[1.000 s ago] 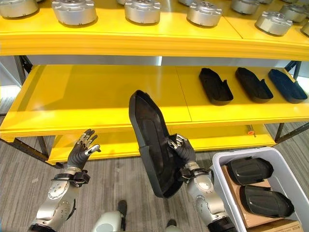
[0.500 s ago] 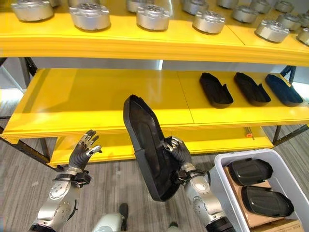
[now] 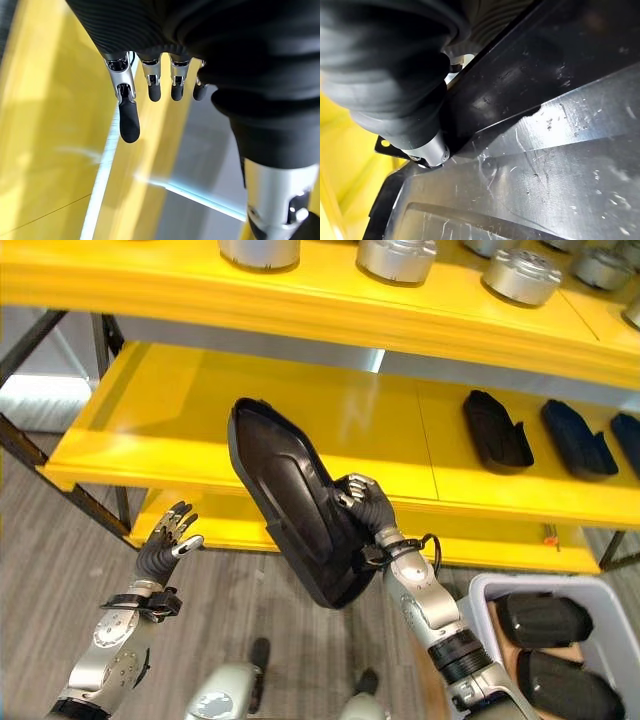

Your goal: Move parts from the plastic box to the shelf.

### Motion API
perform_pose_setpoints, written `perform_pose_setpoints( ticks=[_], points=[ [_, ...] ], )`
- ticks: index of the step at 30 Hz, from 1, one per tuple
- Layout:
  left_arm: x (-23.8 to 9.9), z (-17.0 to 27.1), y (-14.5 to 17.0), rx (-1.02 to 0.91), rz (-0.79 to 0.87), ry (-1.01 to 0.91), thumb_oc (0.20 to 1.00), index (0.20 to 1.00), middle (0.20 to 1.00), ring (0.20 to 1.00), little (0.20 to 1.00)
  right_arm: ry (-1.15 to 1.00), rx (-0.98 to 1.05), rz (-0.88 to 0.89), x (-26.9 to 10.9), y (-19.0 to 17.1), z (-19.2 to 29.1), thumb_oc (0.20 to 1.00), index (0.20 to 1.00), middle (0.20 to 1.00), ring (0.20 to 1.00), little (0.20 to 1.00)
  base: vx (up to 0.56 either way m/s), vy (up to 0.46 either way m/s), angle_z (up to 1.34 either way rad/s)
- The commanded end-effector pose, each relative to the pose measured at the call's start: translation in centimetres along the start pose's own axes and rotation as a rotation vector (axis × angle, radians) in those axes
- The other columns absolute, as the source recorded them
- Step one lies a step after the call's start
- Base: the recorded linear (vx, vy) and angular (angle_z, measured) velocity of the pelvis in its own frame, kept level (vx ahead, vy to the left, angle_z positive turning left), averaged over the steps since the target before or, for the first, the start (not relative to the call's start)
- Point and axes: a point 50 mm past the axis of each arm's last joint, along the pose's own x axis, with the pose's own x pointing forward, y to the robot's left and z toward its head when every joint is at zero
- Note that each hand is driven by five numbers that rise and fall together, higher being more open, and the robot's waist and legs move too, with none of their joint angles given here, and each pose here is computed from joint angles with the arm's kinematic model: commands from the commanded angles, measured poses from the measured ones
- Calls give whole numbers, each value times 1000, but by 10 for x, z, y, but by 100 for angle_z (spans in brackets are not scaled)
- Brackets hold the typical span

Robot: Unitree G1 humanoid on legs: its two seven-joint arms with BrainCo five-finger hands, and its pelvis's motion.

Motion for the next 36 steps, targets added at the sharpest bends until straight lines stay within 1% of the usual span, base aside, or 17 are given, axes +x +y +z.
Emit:
perform_pose_setpoints(
  ticks=[1, 7, 10, 11, 12, 16, 18, 22, 27, 28, 30, 36],
  points=[
    [7, 37, -10, 4, -95, -154, 1000, 1000, 1000, 1000, 1000, -247, -82, -70, 26, -17, 62, 200, 200, 200, 200, 200, -75, -133, -2],
    [9, 43, -15, -3, -127, -175, 1000, 1000, 1000, 1000, 1000, -350, -230, -225, 68, -39, 123, 200, 200, 200, 200, 200, -35, -49, -13],
    [10, 46, -19, -9, -142, -188, 1000, 1000, 1000, 1000, 1000, -371, -272, -312, 83, -50, 148, 200, 200, 200, 200, 200, -7, -3, -1],
    [10, 46, -19, -9, -142, -190, 1000, 1000, 1000, 1000, 1000, -373, -273, -311, 83, -50, 149, 200, 200, 200, 200, 200, -2, -13, 4],
    [11, 47, -22, -15, -149, -193, 1000, 1000, 1000, 1000, 1000, -381, -296, -342, 92, -52, 163, 200, 200, 200, 200, 200, 0, -16, 10],
    [11, 49, -24, -12, -165, -199, 1000, 1000, 1000, 1000, 1000, -341, -322, -406, 107, -58, 179, 200, 200, 200, 200, 200, -4, -10, 5],
    [12, 51, -28, -15, -185, -209, 1000, 1000, 1000, 1000, 1000, -270, -306, -457, 115, -66, 180, 200, 200, 200, 200, 200, -2, -22, 4],
    [14, 55, -33, -13, -217, -222, 1000, 1000, 1000, 1000, 1000, -182, -305, -541, 116, -85, 181, 200, 200, 200, 200, 200, 3, -26, 7],
    [16, 58, -37, 0, -238, -229, 1000, 1000, 1000, 1000, 1000, -134, -320, -616, 111, -103, 187, 200, 200, 200, 200, 200, -2, -21, 23],
    [17, 57, -41, -1, -257, -227, 1000, 1000, 1000, 1000, 1000, -114, -295, -659, 106, -114, 188, 200, 200, 200, 200, 200, -3, -18, 28],
    [17, 58, -44, -1, -271, -229, 1000, 1000, 1000, 1000, 1000, -98, -281, -702, 100, -125, 190, 200, 200, 200, 200, 200, -9, -18, 23],
    [19, 58, -50, 0, -300, -226, 1000, 1000, 1000, 1000, 1000, -108, -127, -835, 79, -159, 199, 200, 200, 200, 200, 200, -3, -5, 23]
  ],
)
